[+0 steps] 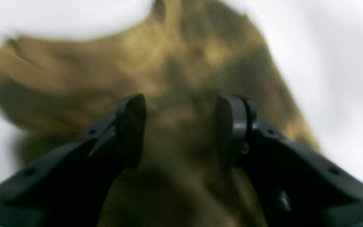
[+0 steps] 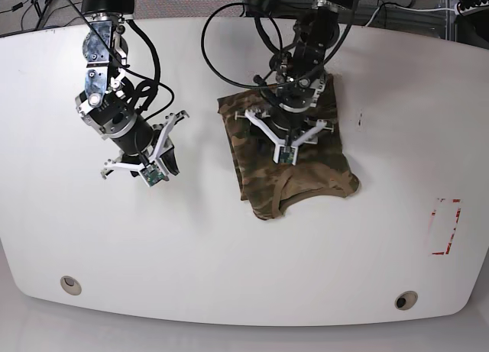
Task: Fold the T-shirt properly
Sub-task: 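Release with the right gripper and carry the bundle with the left gripper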
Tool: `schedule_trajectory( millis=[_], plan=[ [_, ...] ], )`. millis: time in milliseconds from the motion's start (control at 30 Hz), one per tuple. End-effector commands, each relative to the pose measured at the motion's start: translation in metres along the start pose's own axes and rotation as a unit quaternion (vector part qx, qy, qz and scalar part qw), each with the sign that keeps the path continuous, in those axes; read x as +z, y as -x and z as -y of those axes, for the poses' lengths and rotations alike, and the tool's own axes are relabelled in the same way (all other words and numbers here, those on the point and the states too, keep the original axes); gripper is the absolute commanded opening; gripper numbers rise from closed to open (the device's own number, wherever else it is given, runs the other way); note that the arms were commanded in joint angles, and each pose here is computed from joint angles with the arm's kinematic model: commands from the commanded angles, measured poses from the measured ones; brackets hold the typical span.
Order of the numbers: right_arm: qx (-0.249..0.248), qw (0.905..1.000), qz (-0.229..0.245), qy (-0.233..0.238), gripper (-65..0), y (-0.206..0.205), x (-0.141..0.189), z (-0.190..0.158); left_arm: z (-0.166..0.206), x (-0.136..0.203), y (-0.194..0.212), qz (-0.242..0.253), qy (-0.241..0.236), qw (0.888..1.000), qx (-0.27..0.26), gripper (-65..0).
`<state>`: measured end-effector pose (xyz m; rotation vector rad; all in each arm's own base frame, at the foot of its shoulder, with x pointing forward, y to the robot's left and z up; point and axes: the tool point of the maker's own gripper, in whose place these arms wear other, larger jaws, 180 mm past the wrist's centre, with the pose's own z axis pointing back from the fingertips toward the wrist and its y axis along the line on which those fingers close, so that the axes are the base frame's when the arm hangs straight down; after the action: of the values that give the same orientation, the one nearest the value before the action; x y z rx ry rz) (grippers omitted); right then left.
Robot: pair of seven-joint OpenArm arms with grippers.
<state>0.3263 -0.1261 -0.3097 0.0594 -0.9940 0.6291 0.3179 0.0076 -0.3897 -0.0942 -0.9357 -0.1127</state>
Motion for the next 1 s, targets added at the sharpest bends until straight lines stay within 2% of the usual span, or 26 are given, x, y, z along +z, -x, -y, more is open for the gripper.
schedule_trajectory(
  millis=[0,100,233,300,433,633,967],
  plan=[
    [0.002,0.9997,0.023,0.004,-54.2,-0.013,0.003,0.005,0.003,-0.008,0.015,-0.017,-0.001,1.000,-0.001,-31.8],
    [0.009,0.9997,0.023,-0.004,-54.2,-0.013,0.002,0.001,-0.006,-0.018,0.061,-0.077,-0.007,0.997,-0.023,-31.8],
    [0.018,0.9995,0.025,-0.012,-54.4,-0.014,0.003,-0.002,-0.030,-0.025,0.078,-0.100,-0.024,0.993,-0.050,-31.8],
    [0.018,0.9995,0.025,-0.012,-54.4,-0.014,0.003,-0.002,-0.047,-0.024,0.081,-0.103,-0.036,0.992,-0.063,-31.8],
    [0.018,0.9994,0.026,-0.011,-54.2,-0.015,0.004,-0.001,-0.105,-0.020,0.083,-0.107,-0.071,0.987,-0.098,-31.8],
    [0.019,0.9995,0.024,-0.011,-54.4,-0.014,0.004,-0.001,-0.177,-0.009,0.087,-0.135,-0.057,0.973,-0.178,-31.8],
    [0.015,0.9996,0.018,-0.017,-54.4,-0.007,0.005,-0.007,-0.280,0.021,0.078,-0.174,-0.079,0.952,-0.237,-31.8]
  ],
)
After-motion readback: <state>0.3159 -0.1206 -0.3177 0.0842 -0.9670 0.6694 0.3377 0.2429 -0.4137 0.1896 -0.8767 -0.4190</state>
